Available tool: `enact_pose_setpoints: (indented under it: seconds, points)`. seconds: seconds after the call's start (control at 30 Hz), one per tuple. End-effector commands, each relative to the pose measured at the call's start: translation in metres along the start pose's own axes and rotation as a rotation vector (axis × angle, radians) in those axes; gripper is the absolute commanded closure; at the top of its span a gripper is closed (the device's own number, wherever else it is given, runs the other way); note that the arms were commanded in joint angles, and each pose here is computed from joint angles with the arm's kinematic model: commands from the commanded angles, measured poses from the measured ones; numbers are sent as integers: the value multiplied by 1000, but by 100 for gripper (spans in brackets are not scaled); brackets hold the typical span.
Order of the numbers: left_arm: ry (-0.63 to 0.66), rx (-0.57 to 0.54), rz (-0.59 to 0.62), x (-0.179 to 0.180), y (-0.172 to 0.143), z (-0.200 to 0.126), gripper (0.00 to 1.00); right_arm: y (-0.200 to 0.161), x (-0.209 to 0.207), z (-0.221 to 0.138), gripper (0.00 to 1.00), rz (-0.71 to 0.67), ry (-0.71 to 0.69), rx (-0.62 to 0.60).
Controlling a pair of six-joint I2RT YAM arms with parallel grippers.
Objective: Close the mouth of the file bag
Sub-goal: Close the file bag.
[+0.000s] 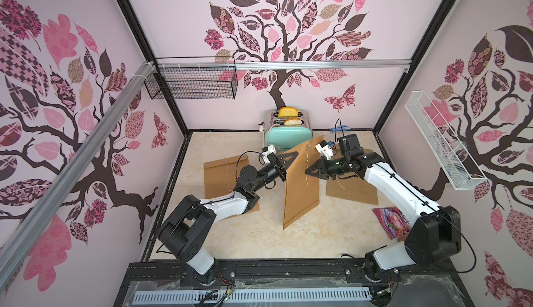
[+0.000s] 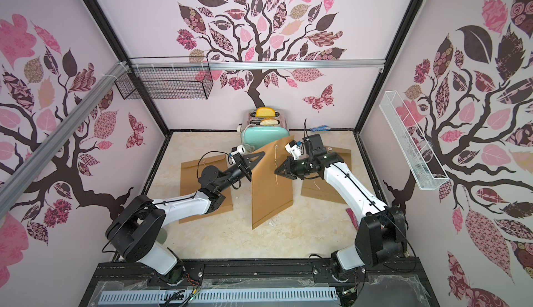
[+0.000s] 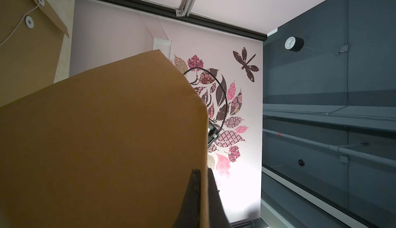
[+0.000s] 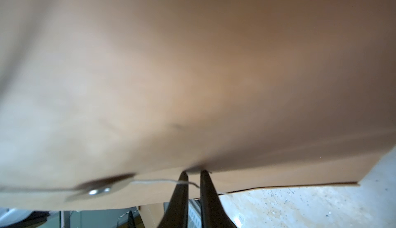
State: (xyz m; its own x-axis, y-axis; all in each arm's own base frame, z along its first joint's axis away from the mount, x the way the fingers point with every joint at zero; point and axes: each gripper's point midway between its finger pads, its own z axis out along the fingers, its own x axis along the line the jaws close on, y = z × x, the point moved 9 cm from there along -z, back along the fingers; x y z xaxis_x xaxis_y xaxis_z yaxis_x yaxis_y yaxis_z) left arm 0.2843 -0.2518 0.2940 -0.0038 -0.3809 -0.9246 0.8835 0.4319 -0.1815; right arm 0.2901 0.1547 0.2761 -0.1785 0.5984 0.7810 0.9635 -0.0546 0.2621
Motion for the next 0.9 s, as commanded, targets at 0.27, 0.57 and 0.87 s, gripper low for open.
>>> enact_pose_setpoints:
  seconds: [0.27, 0.57, 0.87]
  points:
    - [63, -33, 64, 17, 31, -24, 100, -22, -20, 1, 75, 23, -6, 67]
    - [313, -31, 105, 72, 72, -49, 100, -22, -39, -7, 72, 18, -94, 32]
    - [510, 43, 192, 116, 110, -60, 100, -9, -89, 5, 68, 31, -283, 1]
